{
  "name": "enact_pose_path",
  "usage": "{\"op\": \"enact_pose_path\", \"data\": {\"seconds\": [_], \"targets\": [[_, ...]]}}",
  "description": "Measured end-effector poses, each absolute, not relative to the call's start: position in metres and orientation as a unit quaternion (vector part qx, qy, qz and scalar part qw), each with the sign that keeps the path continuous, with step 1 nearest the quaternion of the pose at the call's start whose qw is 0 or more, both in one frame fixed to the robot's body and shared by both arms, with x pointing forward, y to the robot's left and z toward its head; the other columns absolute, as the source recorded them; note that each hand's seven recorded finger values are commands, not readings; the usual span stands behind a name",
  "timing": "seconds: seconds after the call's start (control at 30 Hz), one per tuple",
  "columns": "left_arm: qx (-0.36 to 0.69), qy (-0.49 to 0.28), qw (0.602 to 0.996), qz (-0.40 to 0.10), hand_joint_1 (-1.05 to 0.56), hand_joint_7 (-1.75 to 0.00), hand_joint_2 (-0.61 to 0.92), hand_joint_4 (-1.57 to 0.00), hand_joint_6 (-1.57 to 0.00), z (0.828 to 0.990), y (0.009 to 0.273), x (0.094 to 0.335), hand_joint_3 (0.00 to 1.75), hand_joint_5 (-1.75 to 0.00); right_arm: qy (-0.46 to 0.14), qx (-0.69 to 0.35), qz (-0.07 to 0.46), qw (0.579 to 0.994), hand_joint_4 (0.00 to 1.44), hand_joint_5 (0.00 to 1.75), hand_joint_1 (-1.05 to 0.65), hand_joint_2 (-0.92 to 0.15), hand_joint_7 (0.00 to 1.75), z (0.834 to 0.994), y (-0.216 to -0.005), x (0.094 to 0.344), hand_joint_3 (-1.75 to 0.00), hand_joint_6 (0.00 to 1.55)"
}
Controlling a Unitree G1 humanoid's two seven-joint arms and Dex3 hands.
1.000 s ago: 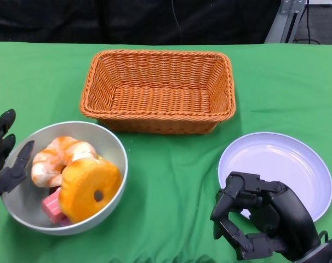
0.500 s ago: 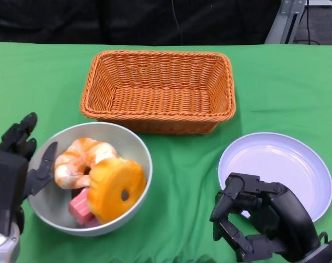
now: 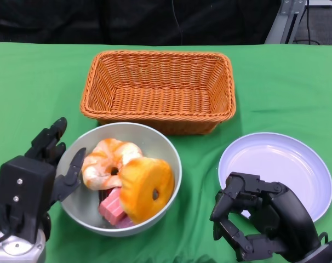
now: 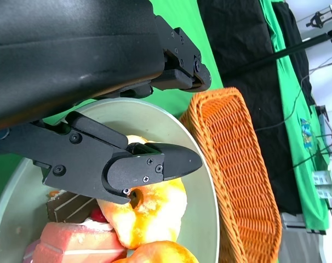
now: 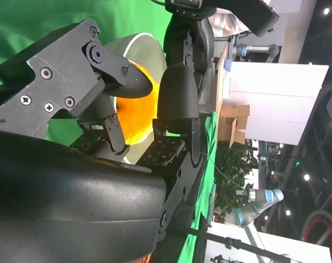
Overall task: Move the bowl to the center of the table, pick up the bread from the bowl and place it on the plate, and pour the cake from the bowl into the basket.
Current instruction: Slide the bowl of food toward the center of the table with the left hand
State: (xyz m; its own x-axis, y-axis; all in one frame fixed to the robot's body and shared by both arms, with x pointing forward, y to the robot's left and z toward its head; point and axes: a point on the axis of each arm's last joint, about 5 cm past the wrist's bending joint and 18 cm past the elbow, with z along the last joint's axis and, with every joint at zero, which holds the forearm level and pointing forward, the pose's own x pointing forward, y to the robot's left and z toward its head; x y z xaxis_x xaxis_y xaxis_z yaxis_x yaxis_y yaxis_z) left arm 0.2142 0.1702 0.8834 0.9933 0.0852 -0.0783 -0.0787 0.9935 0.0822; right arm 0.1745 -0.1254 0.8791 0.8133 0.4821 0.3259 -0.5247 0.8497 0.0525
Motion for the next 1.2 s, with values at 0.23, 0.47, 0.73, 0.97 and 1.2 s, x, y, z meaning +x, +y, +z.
{"op": "enact_pose_path", "data": {"seconds": [0.23,0.47,0.73,0.97,1.2], "targets": [[0.034,0.06,0.997,0.019,-0.52,0.0,0.92,-0.41,-0.32,0.878,0.155,0.209,0.59,-0.01,-0.147,0.066,0.265,0.951,0.8,1.59,-0.03,-0.48,1.22,0.878,-0.125,0.173,-1.1,0.78],[0.027,0.058,0.998,0.004,-0.56,0.0,0.92,-0.42,-0.33,0.877,0.145,0.209,0.55,-0.01,-0.146,0.067,0.264,0.951,0.8,1.59,-0.04,-0.47,1.22,0.878,-0.125,0.172,-1.11,0.78],[0.022,0.054,0.998,-0.008,-0.59,0.0,0.92,-0.41,-0.32,0.878,0.138,0.209,0.54,-0.01,-0.145,0.067,0.265,0.951,0.79,1.6,-0.04,-0.47,1.21,0.878,-0.125,0.172,-1.1,0.78],[0.013,0.047,0.999,-0.016,-0.57,0.0,0.92,-0.39,-0.31,0.879,0.132,0.209,0.54,0.0,-0.148,0.066,0.266,0.95,0.79,1.6,-0.04,-0.48,1.21,0.879,-0.126,0.172,-1.09,0.77],[-0.007,0.02,0.999,-0.041,-0.58,0.0,0.92,-0.38,-0.31,0.887,0.128,0.209,0.53,0.0,-0.15,0.066,0.265,0.95,0.8,1.59,-0.06,-0.48,1.22,0.879,-0.126,0.172,-1.09,0.78]]}}
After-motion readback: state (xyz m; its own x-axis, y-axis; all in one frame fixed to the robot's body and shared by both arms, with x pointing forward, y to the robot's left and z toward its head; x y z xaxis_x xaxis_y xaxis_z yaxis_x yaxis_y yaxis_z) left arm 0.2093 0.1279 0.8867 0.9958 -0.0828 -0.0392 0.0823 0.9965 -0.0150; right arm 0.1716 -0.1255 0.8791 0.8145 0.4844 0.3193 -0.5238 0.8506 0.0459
